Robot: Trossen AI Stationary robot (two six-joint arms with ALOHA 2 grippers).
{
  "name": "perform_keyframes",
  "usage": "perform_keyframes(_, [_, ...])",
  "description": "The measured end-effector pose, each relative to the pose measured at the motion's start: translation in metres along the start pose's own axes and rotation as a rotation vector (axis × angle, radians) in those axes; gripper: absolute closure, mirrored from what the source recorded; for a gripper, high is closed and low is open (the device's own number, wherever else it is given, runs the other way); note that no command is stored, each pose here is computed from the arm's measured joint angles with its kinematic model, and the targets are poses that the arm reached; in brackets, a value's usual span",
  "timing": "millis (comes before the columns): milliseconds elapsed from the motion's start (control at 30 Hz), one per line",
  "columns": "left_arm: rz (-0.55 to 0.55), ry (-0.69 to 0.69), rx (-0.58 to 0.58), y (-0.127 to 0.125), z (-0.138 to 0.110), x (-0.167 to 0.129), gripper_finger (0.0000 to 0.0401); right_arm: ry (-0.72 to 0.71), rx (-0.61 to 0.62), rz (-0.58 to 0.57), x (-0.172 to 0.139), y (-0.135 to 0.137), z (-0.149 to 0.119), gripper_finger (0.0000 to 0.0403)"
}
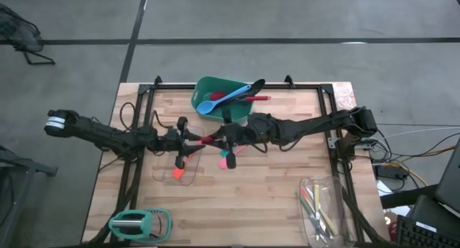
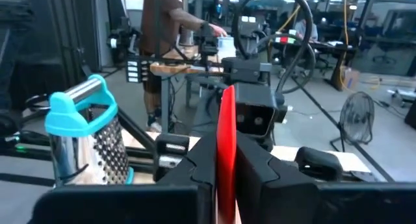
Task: Pick & Place Kitchen Items
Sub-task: Put the red spatula into the left transparent bin
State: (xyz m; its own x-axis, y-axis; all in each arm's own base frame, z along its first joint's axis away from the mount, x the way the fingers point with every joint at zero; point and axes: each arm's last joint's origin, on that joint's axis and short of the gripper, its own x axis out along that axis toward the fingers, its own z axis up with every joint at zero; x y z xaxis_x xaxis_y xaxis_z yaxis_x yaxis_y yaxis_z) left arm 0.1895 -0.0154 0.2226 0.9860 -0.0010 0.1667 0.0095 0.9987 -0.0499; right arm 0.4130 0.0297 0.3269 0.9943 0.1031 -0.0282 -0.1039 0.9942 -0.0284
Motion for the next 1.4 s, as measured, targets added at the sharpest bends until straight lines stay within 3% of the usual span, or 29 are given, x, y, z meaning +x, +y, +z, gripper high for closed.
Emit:
perform_keyframes(100, [-0.014,-0.047,-0.021,-0.001,0.004,0.003,0.0277,-0.016,0.002,0.000,0.003,0.000,-0.003,0.0378])
perform_keyframes(467, [-0.018,0.034,-0.007,-0.004,-0.004,0.027,0.0277,-0.050,0.015,-0.001,0.014,0.000,-0.013,0.0378])
perform_keyframes(733, [-0.125,0.053,0.002,-0.009,-0.005,0.039,0.0277,-0.048,0.013,-0.001,0.014,0.000,-0.013,0.0378])
perform_keyframes(1000, [-0.083,0.038,-0.014,-0.008,0.000,0.042,0.0280,-0.070,0.016,-0.003,0.014,0.000,-0.011,0.0378])
perform_keyframes(1100, [-0.086,0.039,-0.013,-0.008,-0.001,0.043,0.0299,-0.070,0.016,-0.002,0.014,0.000,-0.011,0.0378])
perform_keyframes(1300, [-0.088,0.038,-0.013,-0.008,-0.001,0.043,0.0376,-0.066,0.021,-0.005,0.014,0.000,-0.011,0.0378])
perform_keyframes(1400, [-0.090,0.039,-0.013,-0.008,-0.001,0.043,0.0385,-0.058,0.021,-0.005,0.015,0.000,-0.014,0.0375])
